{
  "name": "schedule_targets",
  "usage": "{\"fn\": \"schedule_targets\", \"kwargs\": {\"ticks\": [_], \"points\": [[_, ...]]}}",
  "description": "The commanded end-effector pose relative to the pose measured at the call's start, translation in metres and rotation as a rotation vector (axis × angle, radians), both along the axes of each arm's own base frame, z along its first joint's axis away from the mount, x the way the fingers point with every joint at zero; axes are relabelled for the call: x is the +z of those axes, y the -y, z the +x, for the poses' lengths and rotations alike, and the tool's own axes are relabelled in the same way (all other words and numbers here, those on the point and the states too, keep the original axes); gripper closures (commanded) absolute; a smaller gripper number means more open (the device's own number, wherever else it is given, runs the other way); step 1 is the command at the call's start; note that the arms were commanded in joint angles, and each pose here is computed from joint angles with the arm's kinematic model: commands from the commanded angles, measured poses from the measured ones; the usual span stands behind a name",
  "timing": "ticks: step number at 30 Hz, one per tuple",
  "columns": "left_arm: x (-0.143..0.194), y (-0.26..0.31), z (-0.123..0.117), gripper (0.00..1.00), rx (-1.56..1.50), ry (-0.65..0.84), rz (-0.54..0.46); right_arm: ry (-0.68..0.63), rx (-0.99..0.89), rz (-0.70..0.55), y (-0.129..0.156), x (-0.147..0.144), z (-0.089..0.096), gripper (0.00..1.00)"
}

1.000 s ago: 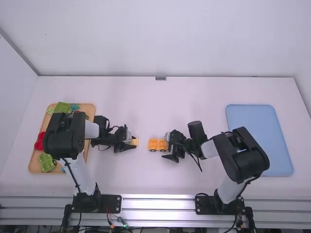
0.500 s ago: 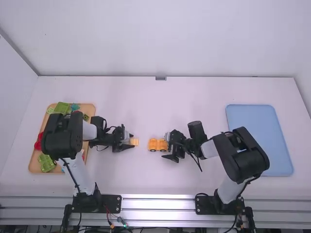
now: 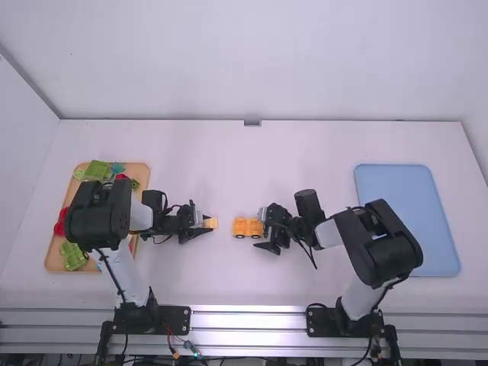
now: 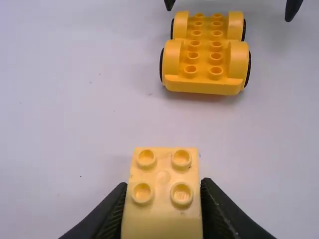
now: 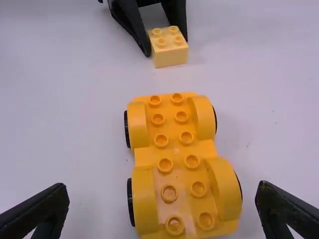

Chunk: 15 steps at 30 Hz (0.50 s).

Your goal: Assemble lego blocks to make yellow taxi

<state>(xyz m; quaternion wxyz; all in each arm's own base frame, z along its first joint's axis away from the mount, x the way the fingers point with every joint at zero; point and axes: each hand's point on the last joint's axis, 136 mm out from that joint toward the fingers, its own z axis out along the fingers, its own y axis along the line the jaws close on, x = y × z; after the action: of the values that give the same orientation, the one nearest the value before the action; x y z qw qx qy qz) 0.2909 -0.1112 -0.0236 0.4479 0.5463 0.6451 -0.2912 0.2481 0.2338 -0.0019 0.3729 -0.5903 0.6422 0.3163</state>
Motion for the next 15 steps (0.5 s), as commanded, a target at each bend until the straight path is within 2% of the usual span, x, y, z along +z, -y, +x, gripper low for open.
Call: {"fn": "schedule_targets", "kwargs": {"ticks": [1,2,3,8,11,12,15], "points": [[-0.019,-0.008,-0.004,0.67,0.031,-0.054,0.091,-0.005,0.017,0.022,-0.004,0.003,0.001,0.01],[-0.018,-0.008,-0.004,0.69,0.028,-0.061,0.089,-0.005,0.016,0.022,-0.004,0.003,0.001,0.01],[-0.018,-0.008,-0.003,0.78,0.027,-0.072,0.089,-0.005,0.016,0.022,-0.004,0.003,0.001,0.01],[-0.014,-0.007,0.003,0.92,0.022,-0.096,0.085,-0.005,0.016,0.022,-0.004,0.003,0.001,0.01],[-0.008,-0.007,0.005,0.94,0.018,-0.12,0.073,-0.005,0.016,0.022,-0.004,0.003,0.001,0.01],[-0.005,-0.007,0.006,0.98,0.018,-0.136,0.072,-0.004,0.016,0.022,-0.004,0.003,0.001,0.01],[0.009,-0.007,0.006,0.98,0.015,-0.169,0.067,0.002,0.02,0.021,-0.004,0.003,0.001,0.01]]}}
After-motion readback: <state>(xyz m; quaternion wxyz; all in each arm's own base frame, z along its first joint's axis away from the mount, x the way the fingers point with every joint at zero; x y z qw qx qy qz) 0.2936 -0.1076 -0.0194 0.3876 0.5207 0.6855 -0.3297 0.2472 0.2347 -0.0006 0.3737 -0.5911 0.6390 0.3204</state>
